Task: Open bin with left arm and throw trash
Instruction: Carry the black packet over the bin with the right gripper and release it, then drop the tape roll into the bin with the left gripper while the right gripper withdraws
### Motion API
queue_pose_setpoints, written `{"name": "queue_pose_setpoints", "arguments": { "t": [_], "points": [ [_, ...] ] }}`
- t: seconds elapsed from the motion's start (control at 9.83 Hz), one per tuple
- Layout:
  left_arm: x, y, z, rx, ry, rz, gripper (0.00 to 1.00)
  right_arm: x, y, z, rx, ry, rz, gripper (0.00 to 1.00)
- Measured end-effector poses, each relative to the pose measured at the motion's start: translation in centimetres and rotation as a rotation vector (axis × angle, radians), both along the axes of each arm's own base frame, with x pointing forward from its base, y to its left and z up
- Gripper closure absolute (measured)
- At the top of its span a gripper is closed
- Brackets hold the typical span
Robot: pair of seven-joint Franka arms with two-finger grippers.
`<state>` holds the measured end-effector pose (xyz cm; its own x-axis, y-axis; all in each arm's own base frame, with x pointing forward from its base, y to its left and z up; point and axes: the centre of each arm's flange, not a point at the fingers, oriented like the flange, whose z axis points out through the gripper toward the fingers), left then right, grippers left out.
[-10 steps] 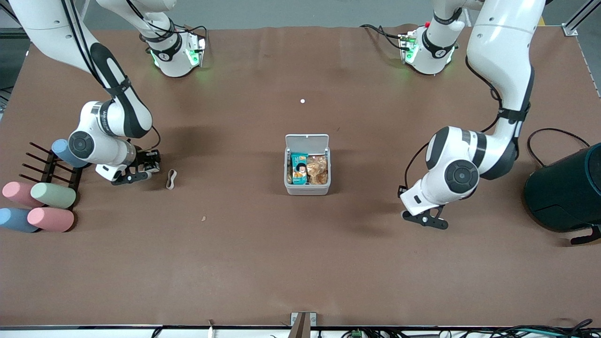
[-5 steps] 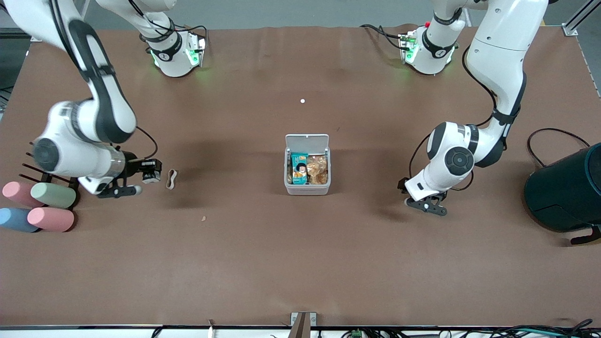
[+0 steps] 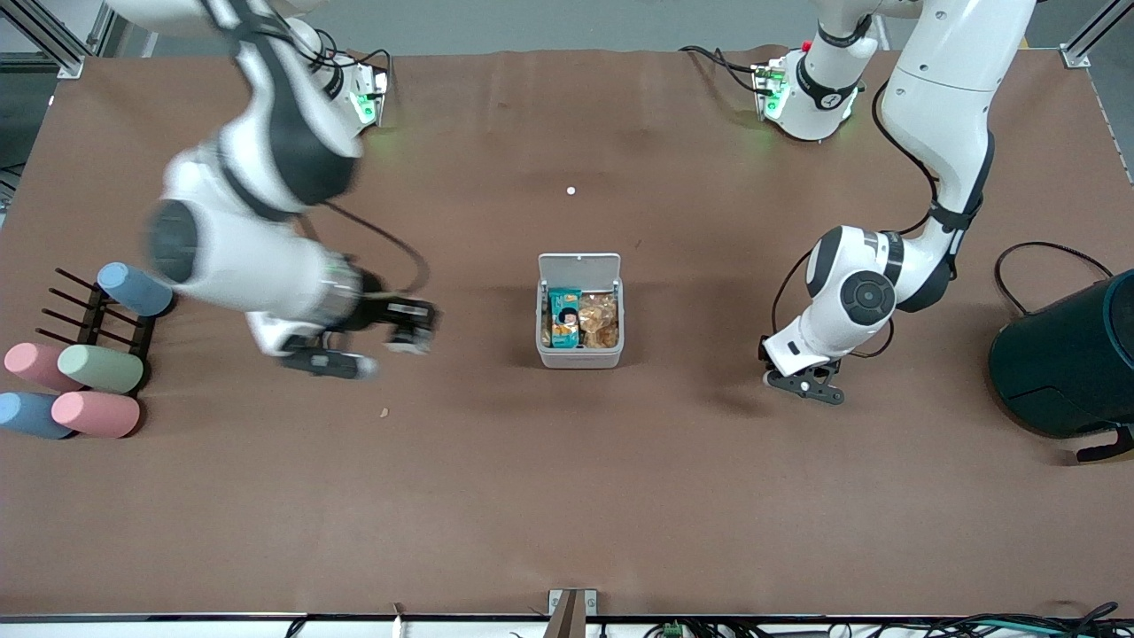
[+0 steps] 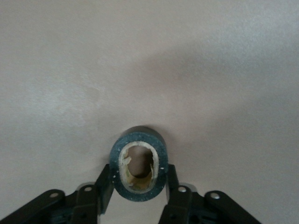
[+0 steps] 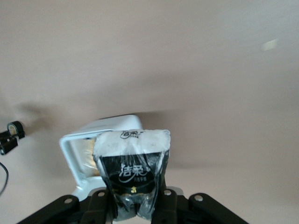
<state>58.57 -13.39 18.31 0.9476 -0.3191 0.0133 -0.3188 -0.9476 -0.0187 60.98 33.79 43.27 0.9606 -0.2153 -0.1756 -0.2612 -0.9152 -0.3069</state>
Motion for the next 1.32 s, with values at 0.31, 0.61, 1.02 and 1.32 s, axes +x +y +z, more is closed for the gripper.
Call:
{"name": "queue_pose_setpoints", "arguments": {
  "t": [0.31, 0.61, 1.02, 1.32],
  "points": [
    [1.6, -0.4, 3.4, -0.015, -0.06, -0.018, 0.57, -3.4, 11.1, -6.9, -0.01, -0.03, -0.014, 0.69],
    [2.1, -5.8, 10.7, -0.037, -0.043, -0.018, 0.57, -5.2, 13.4, -9.2, -0.057, -0.014, 0.044, 0.69],
    [-1.6, -15.5, 14.1, -0.075, 0.035, 0.167, 0.57, -6.5, 14.5, -13.1, -0.101, 0.026, 0.073, 0.67],
    [-3.7, -19.2, 14.7, -0.087, 0.061, 0.248, 0.57, -6.0, 14.1, -13.3, -0.122, 0.011, 0.077, 0.25]
  ]
}}
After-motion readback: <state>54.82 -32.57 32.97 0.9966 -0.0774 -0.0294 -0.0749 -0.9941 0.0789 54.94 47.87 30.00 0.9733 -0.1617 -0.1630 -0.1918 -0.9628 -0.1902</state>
